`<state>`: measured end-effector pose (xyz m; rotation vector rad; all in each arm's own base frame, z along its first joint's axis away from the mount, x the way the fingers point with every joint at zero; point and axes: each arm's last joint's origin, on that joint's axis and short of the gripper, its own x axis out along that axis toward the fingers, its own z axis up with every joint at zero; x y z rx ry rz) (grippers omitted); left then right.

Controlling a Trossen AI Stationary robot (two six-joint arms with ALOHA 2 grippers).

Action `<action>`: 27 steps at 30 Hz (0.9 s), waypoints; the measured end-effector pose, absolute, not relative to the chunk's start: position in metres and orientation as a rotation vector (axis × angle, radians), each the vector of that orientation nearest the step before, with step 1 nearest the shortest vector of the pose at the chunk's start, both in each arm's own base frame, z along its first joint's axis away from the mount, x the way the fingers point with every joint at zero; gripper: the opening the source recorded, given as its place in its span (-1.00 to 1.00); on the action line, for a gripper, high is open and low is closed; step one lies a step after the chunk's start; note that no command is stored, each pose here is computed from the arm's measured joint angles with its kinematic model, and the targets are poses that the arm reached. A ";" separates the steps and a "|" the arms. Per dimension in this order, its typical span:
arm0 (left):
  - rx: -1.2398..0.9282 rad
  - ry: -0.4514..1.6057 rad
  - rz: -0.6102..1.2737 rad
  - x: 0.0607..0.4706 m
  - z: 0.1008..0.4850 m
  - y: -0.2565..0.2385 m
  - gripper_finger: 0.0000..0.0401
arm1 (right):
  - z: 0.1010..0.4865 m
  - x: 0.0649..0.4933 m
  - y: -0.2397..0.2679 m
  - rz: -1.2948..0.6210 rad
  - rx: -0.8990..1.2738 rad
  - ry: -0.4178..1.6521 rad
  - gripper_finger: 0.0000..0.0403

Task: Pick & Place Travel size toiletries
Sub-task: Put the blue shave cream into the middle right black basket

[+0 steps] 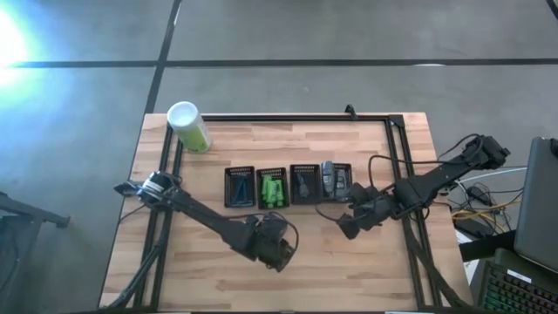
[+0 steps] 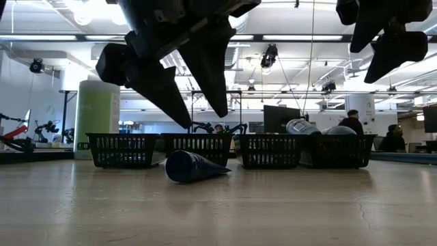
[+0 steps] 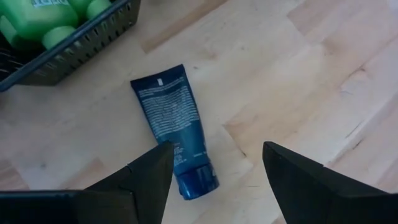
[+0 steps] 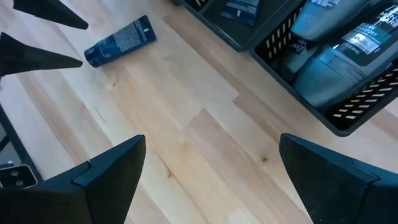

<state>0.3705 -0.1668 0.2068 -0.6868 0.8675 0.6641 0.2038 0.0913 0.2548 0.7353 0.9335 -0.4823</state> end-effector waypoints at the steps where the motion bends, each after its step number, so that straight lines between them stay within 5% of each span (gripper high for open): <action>1: -0.685 0.867 0.665 0.371 0.207 -0.166 0.25 | 0.255 0.204 0.091 -0.486 0.735 0.930 0.80; 27: -0.788 0.971 0.742 0.377 0.182 -0.158 0.25 | 0.255 0.204 0.091 -0.503 0.732 0.911 0.81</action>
